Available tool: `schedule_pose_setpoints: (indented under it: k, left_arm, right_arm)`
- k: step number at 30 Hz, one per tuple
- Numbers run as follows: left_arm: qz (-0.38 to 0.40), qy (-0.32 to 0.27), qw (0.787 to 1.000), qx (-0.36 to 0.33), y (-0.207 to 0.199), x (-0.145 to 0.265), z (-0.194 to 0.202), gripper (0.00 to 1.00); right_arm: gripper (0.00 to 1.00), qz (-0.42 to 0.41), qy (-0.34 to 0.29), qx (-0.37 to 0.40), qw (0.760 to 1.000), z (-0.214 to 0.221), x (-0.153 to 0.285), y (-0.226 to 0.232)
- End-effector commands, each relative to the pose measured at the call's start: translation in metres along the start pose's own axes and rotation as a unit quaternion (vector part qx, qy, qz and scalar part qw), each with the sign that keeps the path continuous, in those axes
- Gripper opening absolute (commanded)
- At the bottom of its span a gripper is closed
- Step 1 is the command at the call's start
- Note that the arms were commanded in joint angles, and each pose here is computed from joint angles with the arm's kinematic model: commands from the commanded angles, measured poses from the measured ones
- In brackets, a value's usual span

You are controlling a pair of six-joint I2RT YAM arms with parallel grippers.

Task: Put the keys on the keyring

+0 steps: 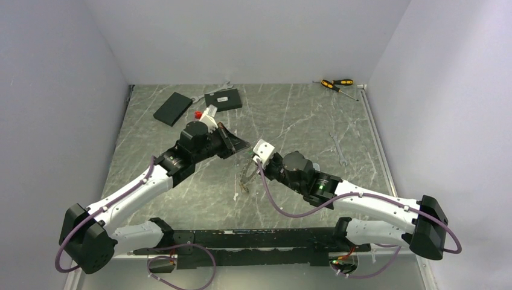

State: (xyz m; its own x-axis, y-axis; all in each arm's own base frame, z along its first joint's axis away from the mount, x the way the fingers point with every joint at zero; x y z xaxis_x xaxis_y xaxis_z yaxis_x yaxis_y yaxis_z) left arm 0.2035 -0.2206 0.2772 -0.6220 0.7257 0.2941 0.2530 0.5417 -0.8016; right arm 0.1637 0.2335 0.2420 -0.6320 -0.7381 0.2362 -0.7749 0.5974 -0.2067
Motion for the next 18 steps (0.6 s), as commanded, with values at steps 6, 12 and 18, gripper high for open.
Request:
schedule_pose_setpoints:
  k: [6, 12, 18]
  left_arm:
    - [0.014, -0.013, 1.0, -0.008, -0.0076, 0.0012, 0.0002, 0.0]
    - [0.015, -0.01, 1.0, -0.007, -0.0084, 0.0004, 0.002, 0.0]
    - [0.015, -0.009, 1.0, -0.007, -0.0084, -0.0008, 0.0033, 0.0]
  right_arm:
    - [0.0, 0.052, -0.08, -0.049, 0.994, -0.0402, -0.0023, -0.0118]
    - [0.0, 0.056, -0.079, -0.05, 0.994, -0.0405, -0.0032, -0.0124]
    - [0.0, 0.056, -0.079, -0.049, 0.994, -0.0406, -0.0032, -0.0125]
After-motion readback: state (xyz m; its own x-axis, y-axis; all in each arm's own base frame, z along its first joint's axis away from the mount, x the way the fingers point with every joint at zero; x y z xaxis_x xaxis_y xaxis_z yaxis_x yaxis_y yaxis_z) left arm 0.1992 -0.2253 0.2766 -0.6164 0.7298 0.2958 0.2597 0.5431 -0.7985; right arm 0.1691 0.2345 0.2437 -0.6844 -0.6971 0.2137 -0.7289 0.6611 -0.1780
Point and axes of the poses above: each gripper's point midway between its finger pads, its own x axis back along the fingers, its own y axis along the line the jaws close on, z = x × y, the point moved 9 cm from there along x, back along the fingers, and after that the axes turned 7 degrees about -x, right-handed, at the moved point
